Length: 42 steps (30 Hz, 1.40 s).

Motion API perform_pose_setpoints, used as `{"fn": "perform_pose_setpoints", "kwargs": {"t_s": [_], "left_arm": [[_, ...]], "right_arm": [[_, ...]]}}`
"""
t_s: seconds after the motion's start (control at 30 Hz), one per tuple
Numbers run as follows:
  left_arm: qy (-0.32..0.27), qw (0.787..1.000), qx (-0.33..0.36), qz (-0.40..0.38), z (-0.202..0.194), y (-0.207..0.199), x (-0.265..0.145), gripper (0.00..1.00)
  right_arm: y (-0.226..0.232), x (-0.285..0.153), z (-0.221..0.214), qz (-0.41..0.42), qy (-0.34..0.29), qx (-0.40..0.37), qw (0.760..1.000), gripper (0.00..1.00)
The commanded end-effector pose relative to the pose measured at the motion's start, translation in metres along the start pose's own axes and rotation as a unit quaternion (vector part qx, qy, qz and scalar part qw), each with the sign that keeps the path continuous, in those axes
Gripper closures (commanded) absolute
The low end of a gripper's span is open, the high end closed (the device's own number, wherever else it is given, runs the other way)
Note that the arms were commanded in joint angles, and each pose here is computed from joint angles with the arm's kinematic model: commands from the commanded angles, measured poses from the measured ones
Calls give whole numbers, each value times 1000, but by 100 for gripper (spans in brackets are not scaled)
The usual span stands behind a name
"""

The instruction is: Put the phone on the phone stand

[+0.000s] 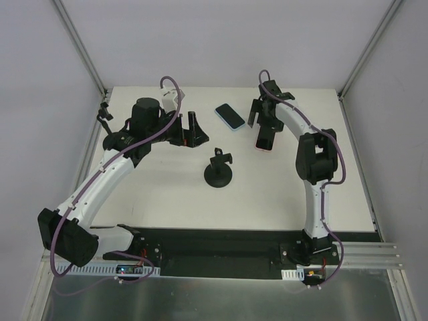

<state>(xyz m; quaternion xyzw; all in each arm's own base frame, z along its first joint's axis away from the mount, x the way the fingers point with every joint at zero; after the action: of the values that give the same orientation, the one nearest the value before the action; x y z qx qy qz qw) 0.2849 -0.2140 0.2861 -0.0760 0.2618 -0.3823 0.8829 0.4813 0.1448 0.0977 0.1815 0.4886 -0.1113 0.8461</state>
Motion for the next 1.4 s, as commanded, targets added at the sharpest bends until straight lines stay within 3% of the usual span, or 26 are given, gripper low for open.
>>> {"fn": "perform_pose_setpoints", "kwargs": {"t_s": [0.0, 0.77, 1.23, 1.37], "left_arm": [[6, 1000, 5, -4, -2, 5, 9, 1], [15, 1000, -8, -21, -6, 1, 12, 2], [18, 999, -11, -25, -8, -1, 14, 2], [21, 999, -10, -26, -9, -1, 15, 2]], "right_arm": [[-19, 2, -9, -63, 28, -12, 998, 4], [-42, 37, -38, -73, 106, -27, 991, 1], [-37, 37, -41, -53, 128, -44, 989, 32], [-34, 31, -38, -38, 122, -47, 991, 53]]}}
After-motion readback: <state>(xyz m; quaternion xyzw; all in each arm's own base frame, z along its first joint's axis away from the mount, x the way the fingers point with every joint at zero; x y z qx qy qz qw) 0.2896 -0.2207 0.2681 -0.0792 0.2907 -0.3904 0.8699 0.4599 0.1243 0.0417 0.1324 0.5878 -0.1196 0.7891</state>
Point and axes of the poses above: each gripper's point midway between its finger pads, its own x axis out along the fingers, its own y axis along the line the jaws close on, z = x × y, the point moved 2 cm from there along -x, back along the fingers, and after that the axes turned 13 degrees about x, right-handed, at the moved point
